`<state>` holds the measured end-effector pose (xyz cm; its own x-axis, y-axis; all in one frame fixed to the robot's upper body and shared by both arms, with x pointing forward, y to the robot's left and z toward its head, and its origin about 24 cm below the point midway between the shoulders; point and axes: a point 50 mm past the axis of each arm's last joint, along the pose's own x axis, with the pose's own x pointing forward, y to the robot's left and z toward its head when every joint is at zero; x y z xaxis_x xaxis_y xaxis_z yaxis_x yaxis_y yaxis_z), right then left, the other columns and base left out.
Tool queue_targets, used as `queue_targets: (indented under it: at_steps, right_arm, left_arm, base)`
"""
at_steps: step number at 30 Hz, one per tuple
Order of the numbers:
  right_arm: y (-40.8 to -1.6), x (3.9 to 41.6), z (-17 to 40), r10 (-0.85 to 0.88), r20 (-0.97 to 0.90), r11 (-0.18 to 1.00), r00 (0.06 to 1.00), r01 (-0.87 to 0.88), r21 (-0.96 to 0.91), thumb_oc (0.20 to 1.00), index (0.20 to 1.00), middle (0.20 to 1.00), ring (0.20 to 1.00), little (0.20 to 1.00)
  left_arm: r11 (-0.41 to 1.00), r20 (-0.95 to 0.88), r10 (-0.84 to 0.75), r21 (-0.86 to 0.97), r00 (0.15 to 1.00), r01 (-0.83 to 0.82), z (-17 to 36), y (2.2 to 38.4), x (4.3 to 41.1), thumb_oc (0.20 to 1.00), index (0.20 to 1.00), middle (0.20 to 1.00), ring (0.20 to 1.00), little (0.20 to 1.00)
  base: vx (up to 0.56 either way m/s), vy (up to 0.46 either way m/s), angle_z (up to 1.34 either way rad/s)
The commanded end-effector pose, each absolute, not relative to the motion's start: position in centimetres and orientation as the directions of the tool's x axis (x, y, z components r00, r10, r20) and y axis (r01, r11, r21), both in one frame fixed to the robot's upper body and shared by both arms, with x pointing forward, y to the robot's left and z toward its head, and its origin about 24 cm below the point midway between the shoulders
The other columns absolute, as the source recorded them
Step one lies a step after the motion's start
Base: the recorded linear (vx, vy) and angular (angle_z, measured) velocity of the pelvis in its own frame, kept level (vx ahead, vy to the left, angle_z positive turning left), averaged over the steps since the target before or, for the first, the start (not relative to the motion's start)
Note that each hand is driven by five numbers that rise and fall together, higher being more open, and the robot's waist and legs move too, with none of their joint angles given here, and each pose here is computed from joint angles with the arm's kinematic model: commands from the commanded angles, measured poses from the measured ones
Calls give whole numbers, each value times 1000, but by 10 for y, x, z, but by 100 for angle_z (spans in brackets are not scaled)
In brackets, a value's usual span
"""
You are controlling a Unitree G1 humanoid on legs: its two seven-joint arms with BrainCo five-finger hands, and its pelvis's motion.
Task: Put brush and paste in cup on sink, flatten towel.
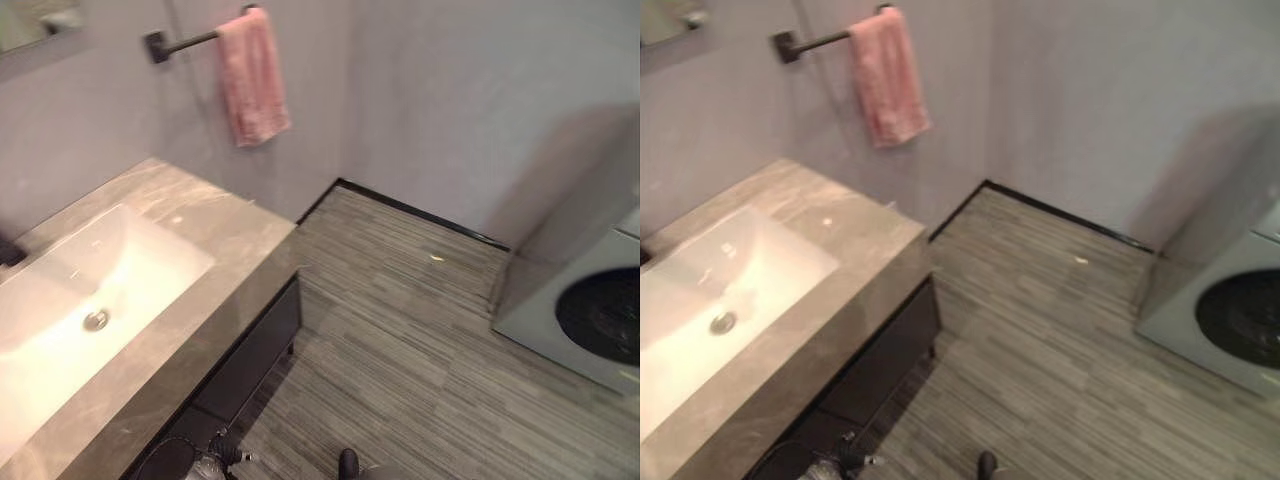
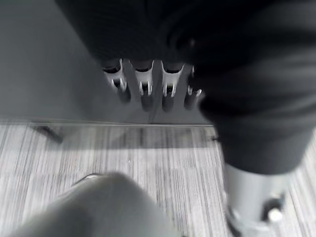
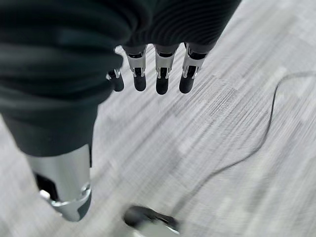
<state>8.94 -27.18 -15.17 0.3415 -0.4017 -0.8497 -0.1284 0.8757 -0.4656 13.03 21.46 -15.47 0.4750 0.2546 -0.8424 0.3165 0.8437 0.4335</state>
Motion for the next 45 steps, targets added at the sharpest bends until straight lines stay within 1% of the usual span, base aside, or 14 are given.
queue_targets:
  at_steps: [1,8,11,13,16,23,26,28,32,34,37,40,41,45]
  right_arm:
    - [-270,88,-152,-404,-845,869,350,-139,-474,1000,1000,1000,1000,1000]
    - [-272,102,-148,-407,-821,880,399,-68,-469,1000,1000,1000,1000,1000]
    - [-266,104,-149,-386,-829,883,404,-99,-459,1000,1000,1000,1000,1000]
    - [-256,94,-155,-354,-858,862,372,-227,-454,1000,1000,1000,1000,1000]
    - [-252,94,-157,-339,-863,868,375,-230,-441,1000,1000,1000,1000,1000]
    - [-235,108,-157,-289,-861,891,419,-211,-402,1000,1000,1000,1000,1000]
    - [-226,109,-158,-256,-862,896,438,-226,-381,1000,1000,1000,1000,1000]
    - [-224,104,-160,-237,-869,896,433,-249,-369,1000,1000,1000,1000,1000]
    - [-225,77,-166,-246,-902,923,355,-199,-330,1000,1000,1000,1000,1000]
    - [-230,71,-166,-263,-907,913,329,-220,-344,1000,1000,1000,1000,1000]
    - [-237,74,-164,-271,-902,909,337,-220,-355,1000,1000,1000,1000,1000]
    - [-238,79,-163,-252,-901,910,354,-231,-345,1000,1000,1000,1000,1000]
    - [-242,87,-160,-261,-888,911,379,-208,-357,1000,1000,1000,1000,1000]
    - [-248,93,-157,-291,-870,913,398,-155,-377,1000,1000,1000,1000,1000]
  left_arm:
    - [798,-818,268,484,509,358,-151,223,135,1000,1000,1000,1000,1000]
    - [751,-819,234,495,524,437,-152,217,138,1000,1000,1000,1000,1000]
    - [755,-799,213,500,563,424,-148,211,148,1000,1000,1000,1000,1000]
    - [735,-787,184,508,589,450,-146,206,155,1000,1000,1000,1000,1000]
    - [725,-788,182,511,588,461,-146,207,155,1000,1000,1000,1000,1000]
    - [762,-826,240,486,510,429,-152,221,134,1000,1000,1000,1000,1000]
    - [742,-840,244,483,484,465,-155,224,123,1000,1000,1000,1000,1000]
    - [638,-848,203,494,491,590,-156,221,123,1000,1000,1000,1000,1000]
    - [727,-836,234,489,496,482,-154,222,130,1000,1000,1000,1000,1000]
    - [704,-821,204,501,533,503,-152,214,140,1000,1000,1000,1000,1000]
    - [640,-803,158,527,575,559,-148,206,153,1000,1000,1000,1000,1000]
    - [678,-793,189,533,580,507,-145,211,157,1000,1000,1000,1000,1000]
    - [720,-803,232,521,549,458,-147,219,152,1000,1000,1000,1000,1000]
    - [748,-817,269,511,510,423,-150,224,141,1000,1000,1000,1000,1000]
  base:
    - [29,-2,-142]
    - [59,113,-30]
    - [-35,157,-68]
    - [-62,184,-47]
    - [-67,154,-3]
    - [-88,91,-60]
    - [-104,-25,-75]
    - [-57,-52,-48]
    - [22,-140,15]
    - [36,-98,10]
    - [7,-129,23]
    - [24,-238,27]
    - [44,-165,19]
    - [81,-47,1]
